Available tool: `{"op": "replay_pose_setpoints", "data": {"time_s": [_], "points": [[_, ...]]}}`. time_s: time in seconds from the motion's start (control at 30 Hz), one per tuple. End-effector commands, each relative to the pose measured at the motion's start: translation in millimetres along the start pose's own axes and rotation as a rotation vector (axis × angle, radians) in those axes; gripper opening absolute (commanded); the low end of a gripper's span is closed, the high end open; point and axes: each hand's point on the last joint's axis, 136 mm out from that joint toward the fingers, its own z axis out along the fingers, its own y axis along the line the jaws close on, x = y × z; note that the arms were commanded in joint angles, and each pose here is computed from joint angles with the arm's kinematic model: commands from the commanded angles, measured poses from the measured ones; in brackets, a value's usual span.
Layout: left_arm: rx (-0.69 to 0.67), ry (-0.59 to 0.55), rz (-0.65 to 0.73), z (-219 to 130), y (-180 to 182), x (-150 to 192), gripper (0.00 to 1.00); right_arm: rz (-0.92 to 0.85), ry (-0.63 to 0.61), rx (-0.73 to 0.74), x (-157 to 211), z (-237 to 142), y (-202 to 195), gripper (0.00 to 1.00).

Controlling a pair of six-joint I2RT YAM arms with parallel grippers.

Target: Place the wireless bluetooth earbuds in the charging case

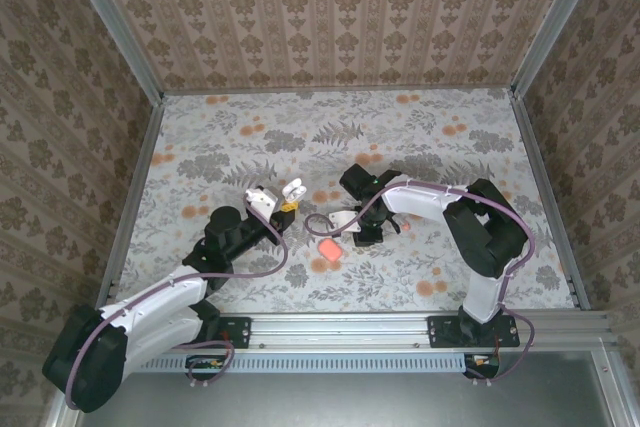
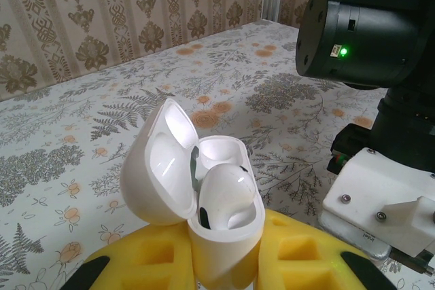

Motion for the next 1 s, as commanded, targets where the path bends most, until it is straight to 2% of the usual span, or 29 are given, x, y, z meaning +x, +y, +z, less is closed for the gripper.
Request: {"op": "replay_pose_setpoints", "data": {"time_s": [0.0, 0.17, 0.4, 0.5, 0.73, 0.97], "points": [[-0.01, -0.013, 0.01, 1.1, 3.3, -0.9, 0.13, 0.019, -0.074, 0.031, -10.8, -8.9, -1.4, 0.14], [0.019, -0.038, 0.017, 5.8, -0.8, 1.8, 0.13, 0.111, -0.323, 0.106, -36.9, -45.4, -12.1, 0.14], [0.118, -0.119, 0.009, 20.0, -17.2, -7.8, 0.12, 0.286, -0.877, 0.217, -75.4, -141.5, -28.6, 0.14], [0.152, -0.153, 0.027, 26.1, -26.2, -15.3, 0.12, 0.326, -1.057, 0.253, -83.7, -175.4, -31.4, 0.14], [0.228, -0.216, 0.066, 33.4, -46.1, -32.5, 0.12, 0.369, -1.3, 0.277, -89.8, -220.0, -32.3, 0.14], [0.254, -0.265, 0.083, 36.5, -55.6, -48.0, 0.12, 0.402, -1.415, 0.232, -94.0, -232.1, -32.4, 0.15]]}}
